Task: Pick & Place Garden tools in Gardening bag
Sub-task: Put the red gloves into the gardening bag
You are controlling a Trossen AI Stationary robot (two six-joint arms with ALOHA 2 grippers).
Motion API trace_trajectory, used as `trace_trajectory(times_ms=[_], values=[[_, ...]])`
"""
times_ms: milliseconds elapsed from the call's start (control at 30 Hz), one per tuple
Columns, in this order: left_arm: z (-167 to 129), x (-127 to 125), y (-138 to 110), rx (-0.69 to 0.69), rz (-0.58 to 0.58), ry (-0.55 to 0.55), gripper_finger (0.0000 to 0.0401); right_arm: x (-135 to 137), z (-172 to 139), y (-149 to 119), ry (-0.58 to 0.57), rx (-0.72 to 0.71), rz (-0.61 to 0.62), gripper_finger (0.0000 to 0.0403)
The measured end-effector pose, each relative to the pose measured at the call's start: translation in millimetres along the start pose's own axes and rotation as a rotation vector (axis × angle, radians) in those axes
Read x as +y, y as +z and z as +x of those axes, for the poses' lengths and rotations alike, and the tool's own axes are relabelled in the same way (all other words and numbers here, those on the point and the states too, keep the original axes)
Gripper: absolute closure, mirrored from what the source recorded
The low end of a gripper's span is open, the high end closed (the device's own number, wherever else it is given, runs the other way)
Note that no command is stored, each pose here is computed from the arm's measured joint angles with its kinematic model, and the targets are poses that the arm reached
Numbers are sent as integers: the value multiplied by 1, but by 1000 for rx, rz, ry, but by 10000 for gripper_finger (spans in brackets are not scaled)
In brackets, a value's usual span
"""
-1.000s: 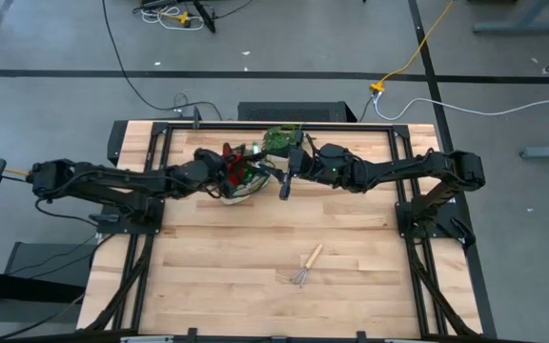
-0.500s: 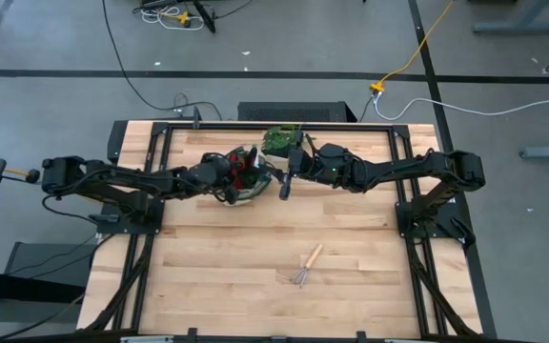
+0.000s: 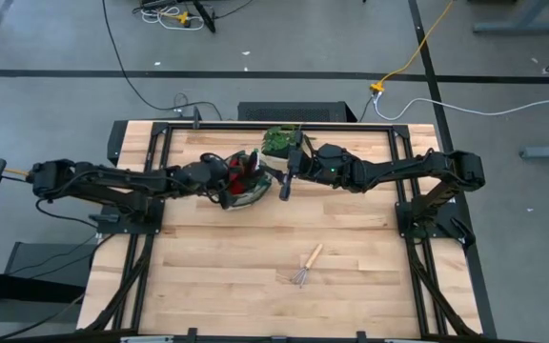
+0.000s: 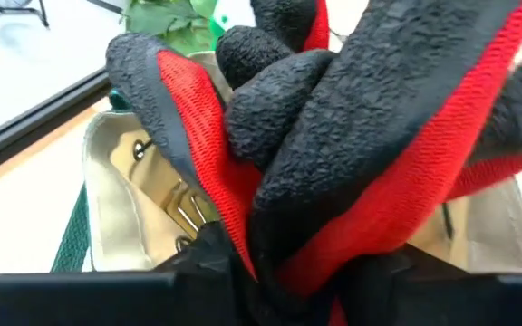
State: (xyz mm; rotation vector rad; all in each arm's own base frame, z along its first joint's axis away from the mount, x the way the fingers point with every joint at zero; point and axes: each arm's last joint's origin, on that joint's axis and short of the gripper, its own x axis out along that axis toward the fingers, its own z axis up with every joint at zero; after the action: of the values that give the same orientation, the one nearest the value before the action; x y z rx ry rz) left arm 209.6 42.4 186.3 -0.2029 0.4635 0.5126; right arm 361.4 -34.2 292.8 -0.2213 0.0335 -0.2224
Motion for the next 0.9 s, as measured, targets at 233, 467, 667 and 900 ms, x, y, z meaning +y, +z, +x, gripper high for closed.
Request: trace_trajectory(times_ms=[233,467,667,900], values=[[-9,-1,4,1,29,-99,205,0,0,0,-1,0,0,226],[-9,0,4,-1,31,-92,161,0,0,0,-1,0,2,226],[-20,2,9,-40,21,-100,158,0,0,-1,1,6,2,226],[-44,7,15,-84,6,-117,160,0,0,-1,1,9,1,226]])
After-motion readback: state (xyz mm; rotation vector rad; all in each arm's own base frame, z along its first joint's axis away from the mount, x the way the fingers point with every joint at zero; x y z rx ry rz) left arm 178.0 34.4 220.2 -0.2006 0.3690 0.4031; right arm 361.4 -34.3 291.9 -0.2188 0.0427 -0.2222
